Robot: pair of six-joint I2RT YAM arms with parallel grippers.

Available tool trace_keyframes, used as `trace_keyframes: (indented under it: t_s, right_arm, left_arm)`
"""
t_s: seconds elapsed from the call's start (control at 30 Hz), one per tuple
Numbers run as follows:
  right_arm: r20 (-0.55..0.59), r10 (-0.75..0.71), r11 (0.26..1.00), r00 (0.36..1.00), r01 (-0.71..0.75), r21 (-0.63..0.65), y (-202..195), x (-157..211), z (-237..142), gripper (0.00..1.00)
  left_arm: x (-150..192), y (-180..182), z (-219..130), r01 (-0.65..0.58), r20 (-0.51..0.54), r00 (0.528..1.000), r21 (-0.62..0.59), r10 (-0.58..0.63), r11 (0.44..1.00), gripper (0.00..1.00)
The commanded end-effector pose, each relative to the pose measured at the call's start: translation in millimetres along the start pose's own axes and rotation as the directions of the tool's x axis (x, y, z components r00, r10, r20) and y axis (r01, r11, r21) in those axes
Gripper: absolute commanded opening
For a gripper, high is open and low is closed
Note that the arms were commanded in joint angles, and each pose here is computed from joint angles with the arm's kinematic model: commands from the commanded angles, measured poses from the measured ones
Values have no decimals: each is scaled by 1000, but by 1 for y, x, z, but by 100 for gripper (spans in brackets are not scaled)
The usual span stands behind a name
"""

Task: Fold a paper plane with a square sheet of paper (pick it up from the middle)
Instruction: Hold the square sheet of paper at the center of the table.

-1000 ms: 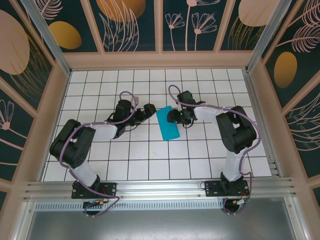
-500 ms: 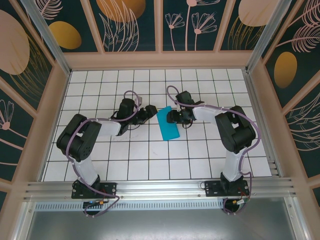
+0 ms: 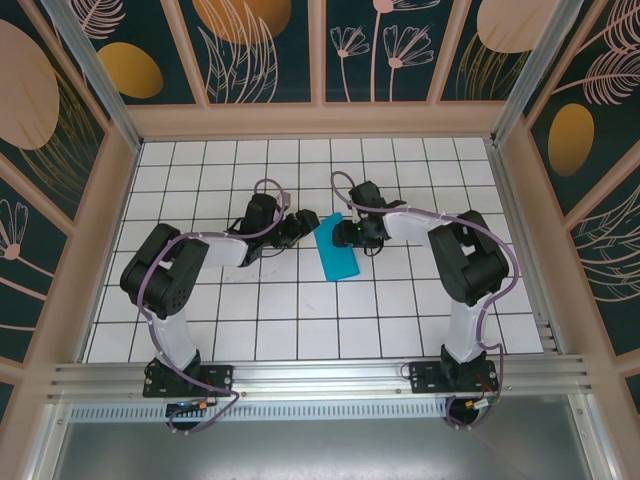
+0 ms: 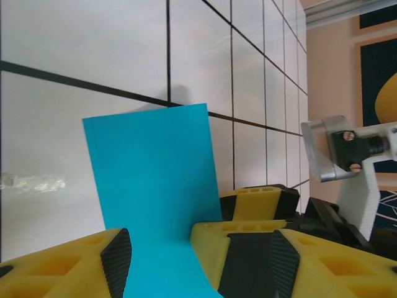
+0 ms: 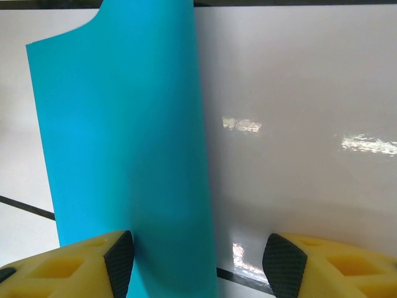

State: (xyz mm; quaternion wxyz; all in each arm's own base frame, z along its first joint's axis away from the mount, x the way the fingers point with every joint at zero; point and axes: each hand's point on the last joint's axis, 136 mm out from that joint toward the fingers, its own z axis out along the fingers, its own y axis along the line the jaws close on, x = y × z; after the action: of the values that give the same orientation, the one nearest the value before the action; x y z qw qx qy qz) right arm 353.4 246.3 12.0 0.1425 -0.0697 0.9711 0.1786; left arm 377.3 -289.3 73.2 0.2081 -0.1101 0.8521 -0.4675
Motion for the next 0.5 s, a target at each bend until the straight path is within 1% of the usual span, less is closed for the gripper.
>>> trace_keyframes:
  t_s: [0.0,0.13,0.47]
  right_arm:
    - [-204,-17,998,979,28,55,-25,68,58,65]
    - [-212,-16,998,977,29,59,-26,69,61,65]
    - [-226,-10,996,974,30,85,-31,71,65,67]
  left_arm:
    - [-1,4,6,-3,1,1000,-34,3,999,62]
    - [-1,10,6,5,1,1000,-61,-5,998,59]
    - [0,8,10,9,-18,1000,-46,-10,999,51]
